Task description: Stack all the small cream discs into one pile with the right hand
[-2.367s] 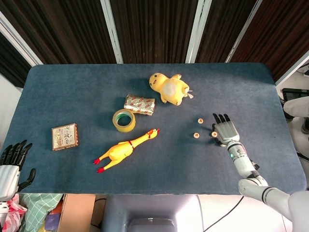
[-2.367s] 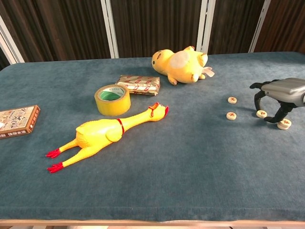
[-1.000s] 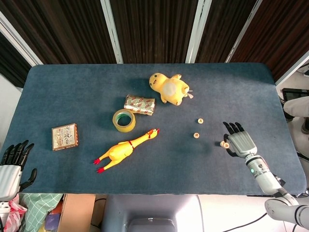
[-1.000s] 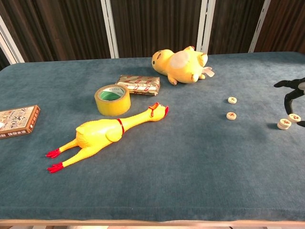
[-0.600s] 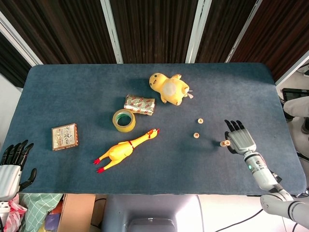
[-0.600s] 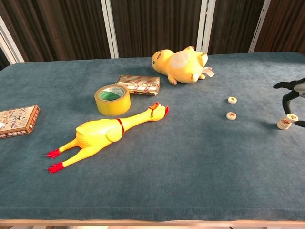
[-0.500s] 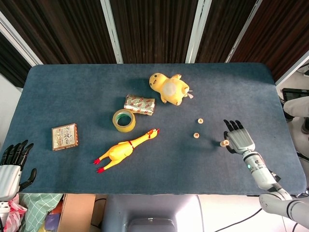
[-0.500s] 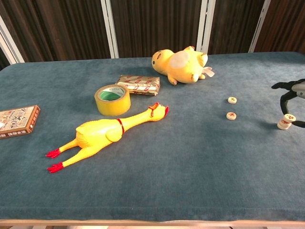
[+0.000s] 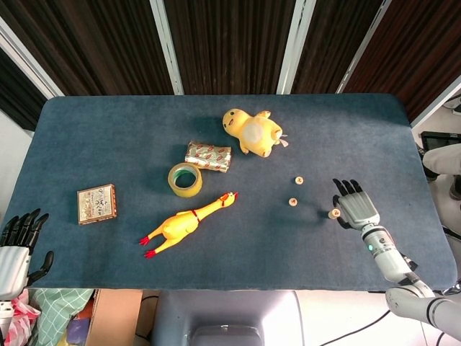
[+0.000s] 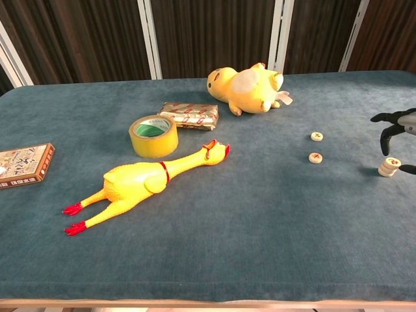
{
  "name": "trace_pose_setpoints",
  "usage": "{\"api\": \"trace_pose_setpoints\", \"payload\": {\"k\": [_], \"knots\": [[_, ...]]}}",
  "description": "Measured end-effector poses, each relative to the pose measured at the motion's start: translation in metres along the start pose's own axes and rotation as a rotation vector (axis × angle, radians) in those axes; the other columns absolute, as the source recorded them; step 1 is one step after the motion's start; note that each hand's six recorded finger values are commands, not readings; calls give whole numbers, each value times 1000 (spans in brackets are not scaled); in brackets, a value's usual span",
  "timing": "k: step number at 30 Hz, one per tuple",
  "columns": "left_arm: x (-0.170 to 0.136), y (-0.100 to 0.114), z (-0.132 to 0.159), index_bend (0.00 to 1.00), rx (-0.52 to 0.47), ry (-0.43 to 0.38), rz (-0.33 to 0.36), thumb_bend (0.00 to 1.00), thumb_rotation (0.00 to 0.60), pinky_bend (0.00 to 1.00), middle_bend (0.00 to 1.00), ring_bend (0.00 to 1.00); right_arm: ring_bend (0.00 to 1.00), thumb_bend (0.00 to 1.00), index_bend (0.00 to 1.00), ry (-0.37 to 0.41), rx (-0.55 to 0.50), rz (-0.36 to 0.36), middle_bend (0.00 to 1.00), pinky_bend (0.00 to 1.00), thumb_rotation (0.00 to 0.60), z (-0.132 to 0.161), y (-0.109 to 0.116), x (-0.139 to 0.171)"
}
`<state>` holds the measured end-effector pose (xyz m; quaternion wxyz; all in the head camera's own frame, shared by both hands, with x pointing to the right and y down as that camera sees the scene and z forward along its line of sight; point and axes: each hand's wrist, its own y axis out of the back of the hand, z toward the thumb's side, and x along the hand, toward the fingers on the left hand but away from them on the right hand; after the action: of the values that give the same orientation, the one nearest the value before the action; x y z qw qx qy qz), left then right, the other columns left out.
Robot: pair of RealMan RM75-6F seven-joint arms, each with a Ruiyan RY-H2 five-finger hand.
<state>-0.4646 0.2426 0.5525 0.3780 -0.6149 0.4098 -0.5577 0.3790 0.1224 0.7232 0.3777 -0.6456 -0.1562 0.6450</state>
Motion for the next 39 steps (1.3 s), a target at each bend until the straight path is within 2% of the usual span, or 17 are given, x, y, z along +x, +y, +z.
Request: {"api": "trace_pose_setpoints", "payload": {"k": [8,12,15,21,27,32,39], "knots": [[1,0,1,0,-3,-1,-1,437,600,59,0,0,0,468,452,3,-51,-23,35,0,600,1,8,5],[1,0,0,0,-8,1,-2,437,600,59,0,0,0,468,455,-3,-140,-73,35,0,600,0,26,2],[3,-1,1,0,-9,-2,-3,437,600,60,0,0,0,468,458,14,-180,-106,34,0,600,11,40,-5],[4,-2,2,0,-6,-5,-7,438,600,60,0,0,0,468,472,71,-141,-113,34,0,600,50,45,-24],[3,0,-1,0,-12,5,1,438,600,61,0,0,0,468,483,86,-101,-60,33,0,600,93,33,-52],[2,3,-3,0,-20,6,6,439,600,62,0,0,0,469,505,78,-75,-30,34,0,600,106,26,-64],[-1,6,-4,0,-22,-1,13,438,600,63,0,0,0,468,534,74,-69,-34,34,0,600,106,28,-63]]}}
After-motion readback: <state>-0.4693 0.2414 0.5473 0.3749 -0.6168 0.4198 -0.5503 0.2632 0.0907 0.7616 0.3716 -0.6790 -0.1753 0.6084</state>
